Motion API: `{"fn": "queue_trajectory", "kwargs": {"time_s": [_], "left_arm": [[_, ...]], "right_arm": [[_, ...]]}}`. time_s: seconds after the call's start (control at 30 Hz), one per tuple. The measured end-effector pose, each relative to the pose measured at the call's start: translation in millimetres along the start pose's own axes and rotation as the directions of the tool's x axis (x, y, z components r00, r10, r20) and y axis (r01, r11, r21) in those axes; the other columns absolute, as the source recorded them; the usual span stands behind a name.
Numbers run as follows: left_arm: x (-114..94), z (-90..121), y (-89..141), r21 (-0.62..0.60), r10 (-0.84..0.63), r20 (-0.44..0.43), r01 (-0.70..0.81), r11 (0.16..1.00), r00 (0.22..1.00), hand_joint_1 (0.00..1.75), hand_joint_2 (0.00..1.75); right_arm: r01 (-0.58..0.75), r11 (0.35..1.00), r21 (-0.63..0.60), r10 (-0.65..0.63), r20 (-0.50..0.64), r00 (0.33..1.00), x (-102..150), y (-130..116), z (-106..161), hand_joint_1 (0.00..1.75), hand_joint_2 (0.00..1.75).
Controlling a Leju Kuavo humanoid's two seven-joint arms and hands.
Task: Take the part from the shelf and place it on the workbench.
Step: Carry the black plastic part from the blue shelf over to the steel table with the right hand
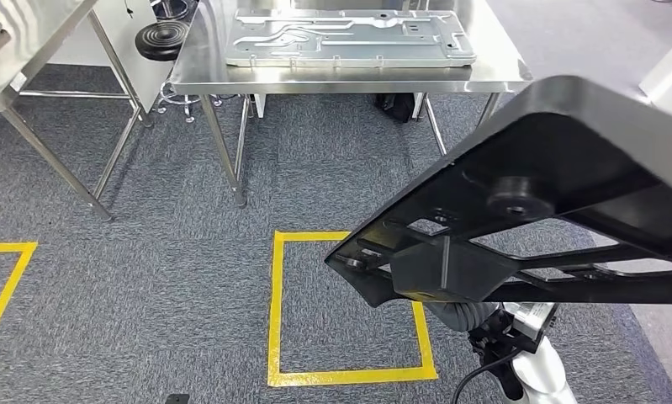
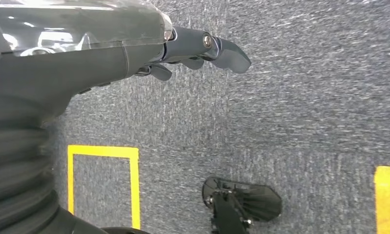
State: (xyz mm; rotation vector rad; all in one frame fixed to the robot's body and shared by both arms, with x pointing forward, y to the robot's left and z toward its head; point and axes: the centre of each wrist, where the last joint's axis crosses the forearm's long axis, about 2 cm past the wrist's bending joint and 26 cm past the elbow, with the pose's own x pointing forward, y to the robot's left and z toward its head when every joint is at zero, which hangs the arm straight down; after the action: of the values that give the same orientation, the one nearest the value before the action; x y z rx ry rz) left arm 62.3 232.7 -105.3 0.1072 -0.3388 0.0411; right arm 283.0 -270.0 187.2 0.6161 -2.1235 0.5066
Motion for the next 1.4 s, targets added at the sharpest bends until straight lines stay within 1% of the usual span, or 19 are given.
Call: {"fn": "queue_trajectory", "kwargs": {"time_s": [0.23, 0.43, 0.73, 0.93, 1.1, 1.27, 1.4], "left_arm": [[1.7, -0.3, -0.3, -0.002, 0.000, 0.006, 0.000, 1.000, 1.000, 0.00, 1.75], [-2.0, 0.3, 0.4, -0.002, -0.002, 0.007, 0.002, 1.000, 1.000, 0.00, 1.75], [-2.0, 0.0, 1.9, 0.001, 0.003, 0.016, -0.003, 1.000, 1.000, 0.00, 1.75], [-6.5, 0.8, 2.4, 0.005, 0.018, 0.009, -0.018, 1.000, 1.000, 0.00, 1.75], [-6.6, 0.8, 2.6, 0.008, 0.022, 0.010, -0.022, 1.000, 1.000, 0.00, 1.75], [-6.9, 0.8, 2.6, 0.004, 0.005, 0.015, -0.005, 1.000, 1.000, 0.00, 1.75], [-7.6, 1.0, 2.6, 0.000, -0.016, 0.014, 0.016, 1.000, 1.000, 0.00, 1.75]], "right_arm": [[-0.010, 1.000, -0.008, 0.010, 0.003, 1.000, 0.5, -0.2, 0.4, 1.55, 1.75], [-0.010, 1.000, -0.009, 0.010, -0.001, 1.000, -0.3, 0.8, 2.1, 1.55, 1.75], [-0.017, 1.000, -0.007, 0.017, -0.005, 1.000, -0.6, 1.5, 3.1, 1.55, 1.75], [-0.003, 1.000, 0.000, 0.003, -0.012, 1.000, -4.8, 3.0, 6.8, 1.55, 1.75], [0.004, 1.000, 0.005, -0.004, 0.004, 1.000, -6.1, -0.2, 6.1, 1.55, 1.75], [0.001, 1.000, -0.013, -0.001, -0.001, 1.000, -7.5, -0.1, 14.9, 1.55, 1.75], [0.004, 0.999, -0.031, -0.005, -0.024, 1.000, -8.8, 5.4, 30.0, 1.55, 1.75]]}}
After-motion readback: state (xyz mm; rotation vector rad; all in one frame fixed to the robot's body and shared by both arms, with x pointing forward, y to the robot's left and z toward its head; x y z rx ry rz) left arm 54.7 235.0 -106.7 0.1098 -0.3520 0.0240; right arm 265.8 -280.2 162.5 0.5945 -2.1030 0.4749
